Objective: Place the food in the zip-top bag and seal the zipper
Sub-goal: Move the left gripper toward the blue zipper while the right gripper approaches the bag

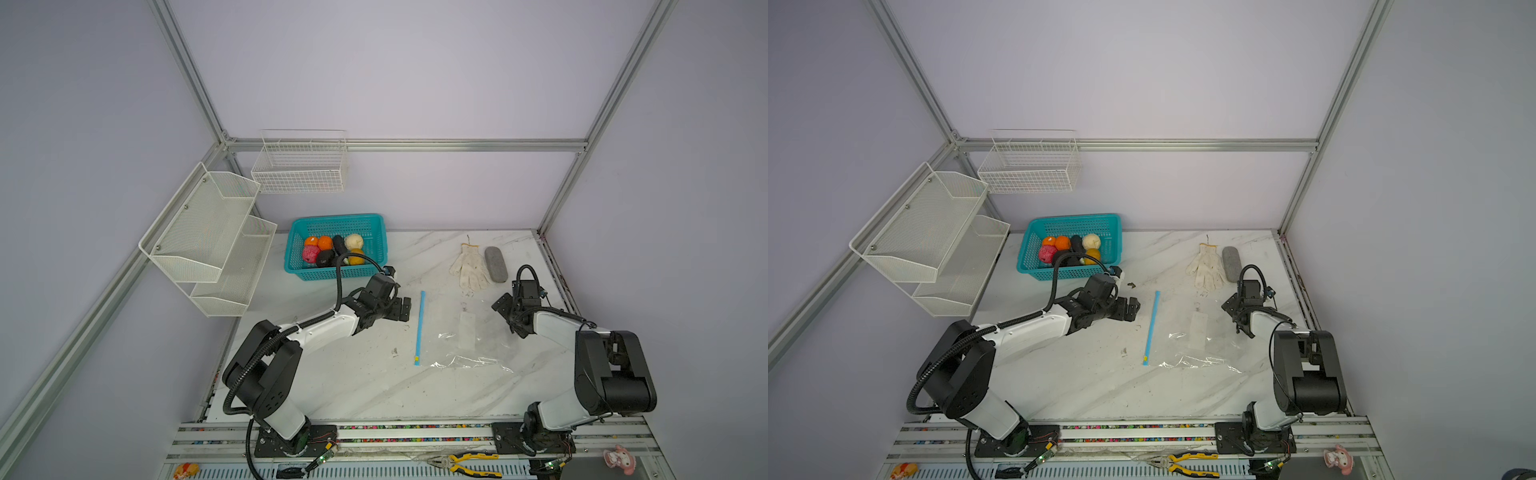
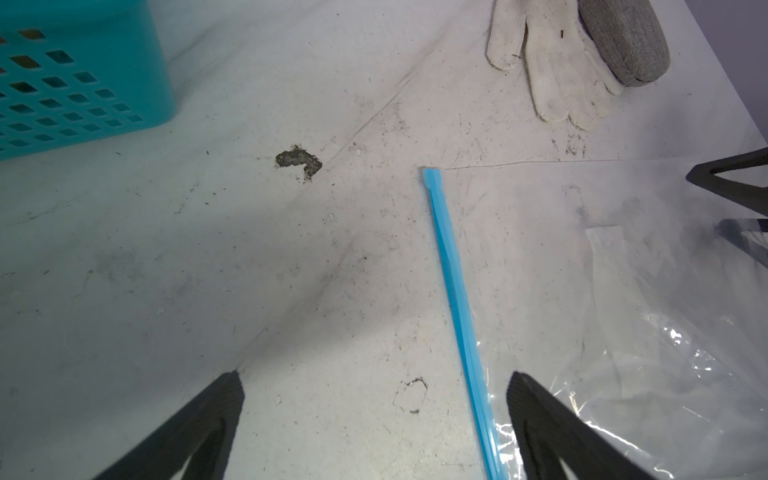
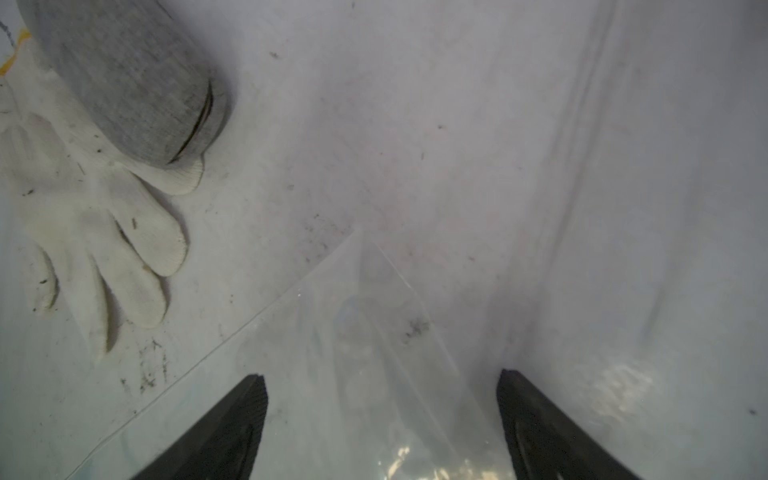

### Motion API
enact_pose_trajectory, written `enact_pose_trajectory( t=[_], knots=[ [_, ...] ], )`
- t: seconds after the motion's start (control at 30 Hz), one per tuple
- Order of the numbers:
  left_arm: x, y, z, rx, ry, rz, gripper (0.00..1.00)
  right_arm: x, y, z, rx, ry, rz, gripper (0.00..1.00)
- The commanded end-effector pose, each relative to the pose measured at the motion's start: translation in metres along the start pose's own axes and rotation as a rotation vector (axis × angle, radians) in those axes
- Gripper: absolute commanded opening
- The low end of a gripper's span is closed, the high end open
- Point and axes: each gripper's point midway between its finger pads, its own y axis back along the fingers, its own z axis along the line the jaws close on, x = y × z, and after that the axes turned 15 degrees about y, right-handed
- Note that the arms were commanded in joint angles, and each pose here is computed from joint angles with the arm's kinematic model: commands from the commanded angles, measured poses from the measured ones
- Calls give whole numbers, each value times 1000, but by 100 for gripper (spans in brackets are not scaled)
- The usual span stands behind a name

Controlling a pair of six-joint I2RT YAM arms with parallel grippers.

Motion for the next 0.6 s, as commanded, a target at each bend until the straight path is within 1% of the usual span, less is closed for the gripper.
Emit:
enact_pose_trajectory(
  t=[0.0,0.3,0.4,0.57],
  knots=[
    [-11,4,-14,48,-15,-38,100,-1,-4,11,13,7,-4,91],
    [-9,-3,-4,23,18,-32,100,-2,-18,36,-3,74,-5,91],
    [-9,-4,-1,12,28,-35,100,-6,-16,32,37,92,-26,97],
    [-7,-6,-3,32,82,-18,100,-24,-5,22,141,147,-73,97]
  ],
)
